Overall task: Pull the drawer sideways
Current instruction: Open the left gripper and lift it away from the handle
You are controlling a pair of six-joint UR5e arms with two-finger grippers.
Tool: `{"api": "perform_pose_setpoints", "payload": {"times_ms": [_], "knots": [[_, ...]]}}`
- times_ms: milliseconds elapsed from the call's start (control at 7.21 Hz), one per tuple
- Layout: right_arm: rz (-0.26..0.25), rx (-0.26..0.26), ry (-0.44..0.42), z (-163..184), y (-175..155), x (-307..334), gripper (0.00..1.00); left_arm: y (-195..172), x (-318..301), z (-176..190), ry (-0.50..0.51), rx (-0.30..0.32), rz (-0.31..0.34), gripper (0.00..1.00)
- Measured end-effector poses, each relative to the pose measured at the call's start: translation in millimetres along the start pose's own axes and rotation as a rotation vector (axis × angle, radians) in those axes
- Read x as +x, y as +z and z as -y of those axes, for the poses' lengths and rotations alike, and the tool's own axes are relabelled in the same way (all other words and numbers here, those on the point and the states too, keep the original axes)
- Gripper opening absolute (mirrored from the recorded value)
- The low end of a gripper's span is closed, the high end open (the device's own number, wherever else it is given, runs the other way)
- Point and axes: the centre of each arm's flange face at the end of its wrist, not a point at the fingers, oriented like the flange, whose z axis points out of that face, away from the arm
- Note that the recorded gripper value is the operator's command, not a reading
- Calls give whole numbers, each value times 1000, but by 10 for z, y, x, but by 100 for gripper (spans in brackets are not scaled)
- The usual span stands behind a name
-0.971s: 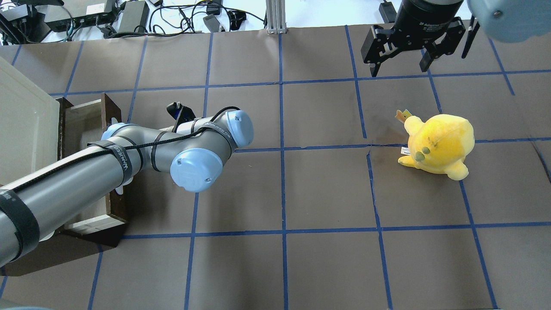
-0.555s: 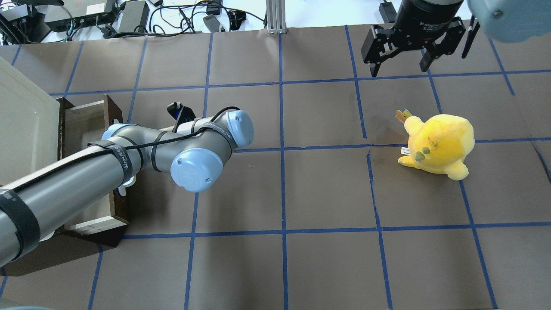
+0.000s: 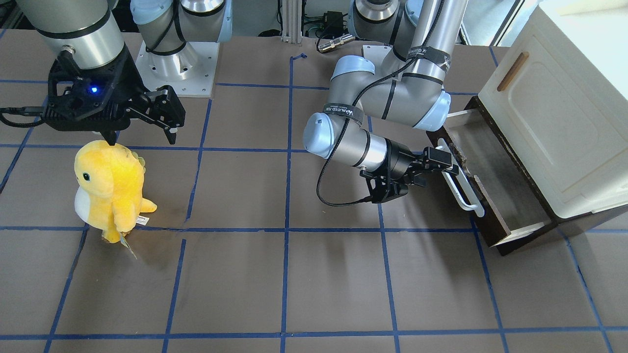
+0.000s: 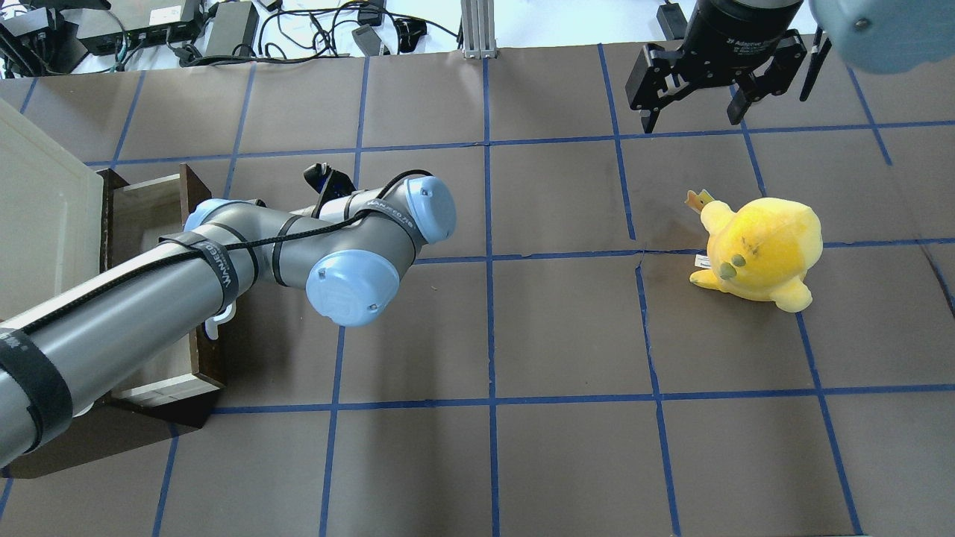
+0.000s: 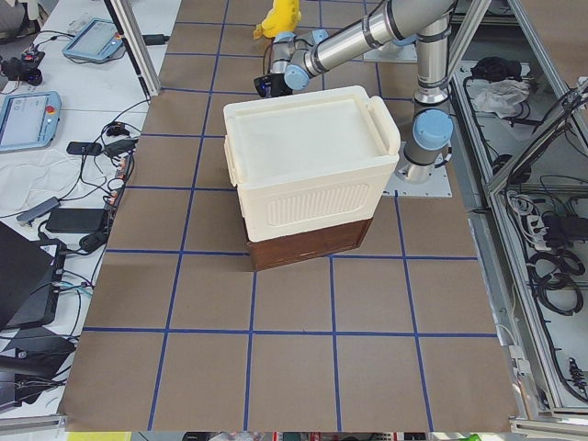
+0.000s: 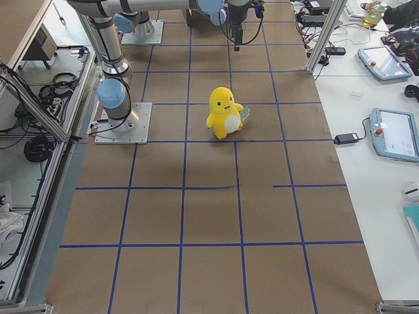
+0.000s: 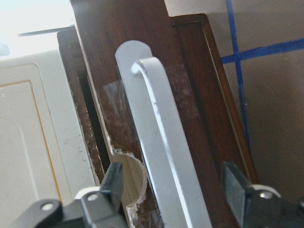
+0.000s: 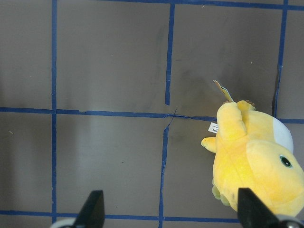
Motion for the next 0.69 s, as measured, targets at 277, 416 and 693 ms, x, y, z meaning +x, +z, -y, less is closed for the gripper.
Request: {"api": "perform_pose_setpoints", "payload": {"times_ms": [277,416,693], "knots": [[0,0,0,0,0,0,100,-462,-370,123,-34,5,-243,100],[0,0,0,0,0,0,100,-670,-620,82,-36,-4,-367,100],[0,0,0,0,-1,0,100,-1021,-1128,-98,-38,16,-650,100]]}}
